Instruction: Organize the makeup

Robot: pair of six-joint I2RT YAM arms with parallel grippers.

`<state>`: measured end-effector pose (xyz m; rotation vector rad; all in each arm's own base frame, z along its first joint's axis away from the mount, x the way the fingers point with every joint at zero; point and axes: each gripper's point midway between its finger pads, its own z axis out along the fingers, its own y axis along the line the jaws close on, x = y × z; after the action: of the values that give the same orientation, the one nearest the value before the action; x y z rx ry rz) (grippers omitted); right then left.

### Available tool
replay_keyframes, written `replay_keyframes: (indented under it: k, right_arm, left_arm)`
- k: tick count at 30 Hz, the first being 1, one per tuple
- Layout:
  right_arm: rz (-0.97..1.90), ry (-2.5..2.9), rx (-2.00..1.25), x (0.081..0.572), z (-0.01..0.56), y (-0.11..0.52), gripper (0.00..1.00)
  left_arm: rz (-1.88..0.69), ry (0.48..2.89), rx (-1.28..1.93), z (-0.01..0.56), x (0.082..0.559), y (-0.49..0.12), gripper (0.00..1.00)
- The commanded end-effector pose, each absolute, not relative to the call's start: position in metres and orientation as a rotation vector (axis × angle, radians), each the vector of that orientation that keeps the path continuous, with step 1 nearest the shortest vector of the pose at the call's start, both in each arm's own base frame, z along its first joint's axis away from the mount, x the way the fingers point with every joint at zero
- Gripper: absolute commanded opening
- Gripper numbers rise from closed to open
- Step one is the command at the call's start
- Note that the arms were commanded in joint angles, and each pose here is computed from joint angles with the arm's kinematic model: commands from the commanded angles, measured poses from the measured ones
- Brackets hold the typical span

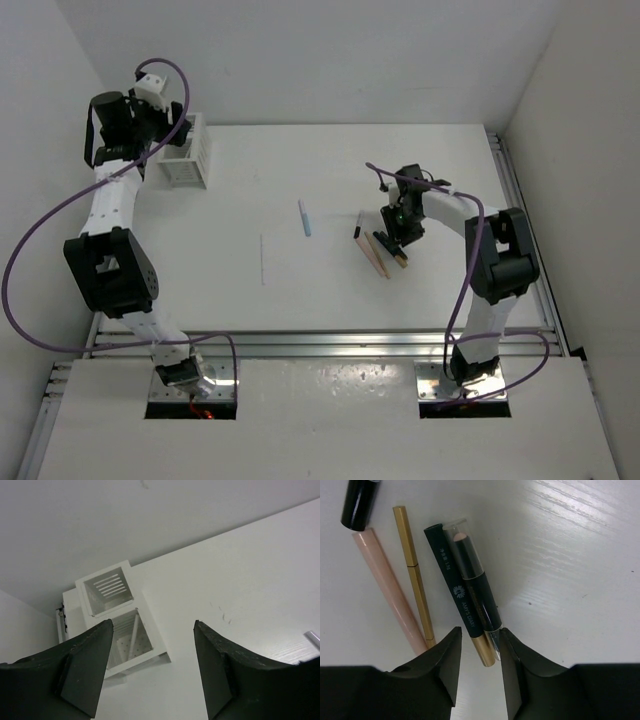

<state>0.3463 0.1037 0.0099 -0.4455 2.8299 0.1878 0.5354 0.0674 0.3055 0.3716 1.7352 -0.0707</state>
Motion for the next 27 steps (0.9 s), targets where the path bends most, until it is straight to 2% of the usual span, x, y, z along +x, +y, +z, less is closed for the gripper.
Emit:
replay_keyframes:
  k: [1,3,24,25,27]
  right_arm:
    - [0.145,2.832,-0.453,0.351,0.004,0.101,0.36]
    - [0.133,2.828,-0.452,0.352,0.004,0.099,0.32]
    - [0.003,2.91,-0.41,0.36,-0.021,0.075,0.32]
    - [0.003,2.924,-0.407,0.358,-0.021,0.075,0.32]
    - [0.001,2.936,-0.402,0.357,-0.023,0.074,0.19]
  left_arm:
    - [-0.117,1.69,0.404,0.327,0.52,0.056,0.72]
    - [-0.117,1.69,0.404,0.328,0.517,0.055,0.72]
    - [-0.174,1.701,0.433,0.316,0.514,0.046,0.74]
    - [-0.174,1.701,0.433,0.316,0.514,0.046,0.8]
    - [-0.2,1.693,0.453,0.317,0.512,0.041,0.9]
